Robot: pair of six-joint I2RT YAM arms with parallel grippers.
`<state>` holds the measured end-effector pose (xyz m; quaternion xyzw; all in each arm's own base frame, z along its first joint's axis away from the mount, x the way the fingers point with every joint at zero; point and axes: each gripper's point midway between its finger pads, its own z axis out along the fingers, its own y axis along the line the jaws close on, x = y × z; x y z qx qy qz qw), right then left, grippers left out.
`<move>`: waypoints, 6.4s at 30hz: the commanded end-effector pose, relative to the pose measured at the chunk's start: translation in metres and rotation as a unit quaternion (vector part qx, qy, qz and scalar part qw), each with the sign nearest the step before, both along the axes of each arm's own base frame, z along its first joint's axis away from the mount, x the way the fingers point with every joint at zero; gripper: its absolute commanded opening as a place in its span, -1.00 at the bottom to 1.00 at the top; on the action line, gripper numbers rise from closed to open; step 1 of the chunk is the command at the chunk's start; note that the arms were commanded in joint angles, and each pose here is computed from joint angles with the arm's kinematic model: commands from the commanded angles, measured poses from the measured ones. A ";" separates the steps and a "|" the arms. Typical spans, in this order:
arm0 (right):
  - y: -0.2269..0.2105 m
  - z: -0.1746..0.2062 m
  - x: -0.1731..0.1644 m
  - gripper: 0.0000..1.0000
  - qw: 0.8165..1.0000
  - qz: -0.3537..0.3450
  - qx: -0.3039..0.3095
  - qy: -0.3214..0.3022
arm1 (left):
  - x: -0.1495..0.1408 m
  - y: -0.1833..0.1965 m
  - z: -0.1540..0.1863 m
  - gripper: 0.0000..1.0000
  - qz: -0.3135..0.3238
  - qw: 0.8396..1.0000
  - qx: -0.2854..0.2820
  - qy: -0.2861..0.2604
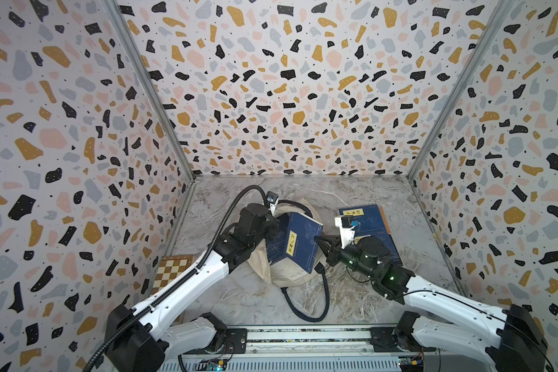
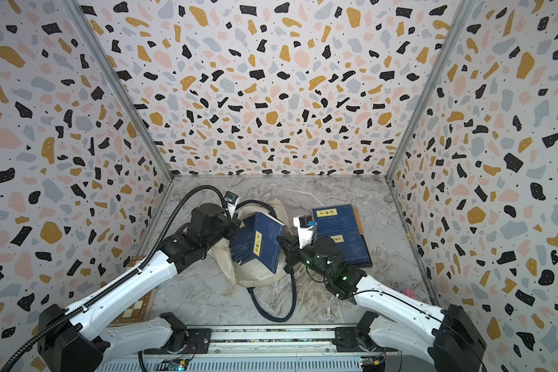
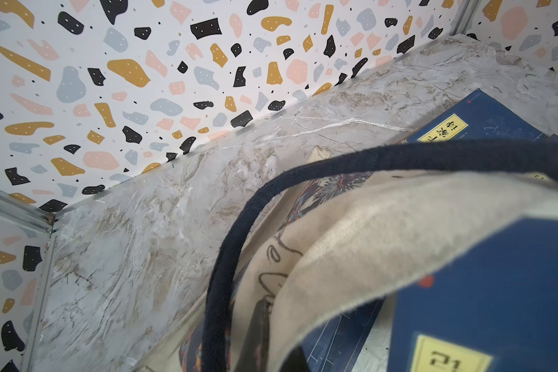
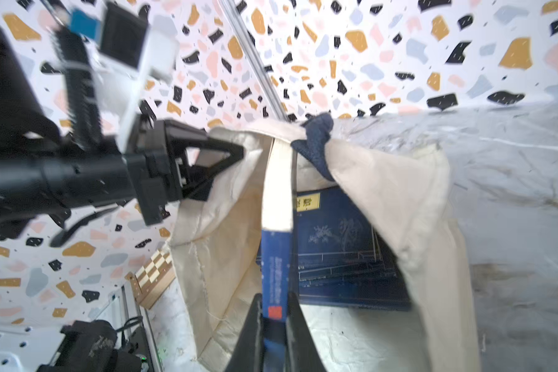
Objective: Take out the books from the canvas bag
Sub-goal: Pick up the book from the canvas bag, then place the book on the book, then pick up the book from the canvas bag.
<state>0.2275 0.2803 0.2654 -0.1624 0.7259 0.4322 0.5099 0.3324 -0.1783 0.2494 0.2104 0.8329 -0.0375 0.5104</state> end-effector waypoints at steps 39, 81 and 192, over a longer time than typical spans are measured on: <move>-0.241 -0.046 0.156 -1.00 0.878 -0.412 0.192 0.148 | -0.002 0.004 0.020 -1.00 0.002 0.999 -0.029 -0.030; -0.256 -0.160 0.186 0.12 0.794 -0.475 0.184 0.333 | -0.005 0.000 0.023 -1.00 -0.009 0.999 -0.037 -0.029; 0.158 -0.121 0.133 -0.63 0.964 -0.066 0.058 0.251 | -0.034 -0.029 0.058 -1.00 -0.124 0.981 -0.114 -0.100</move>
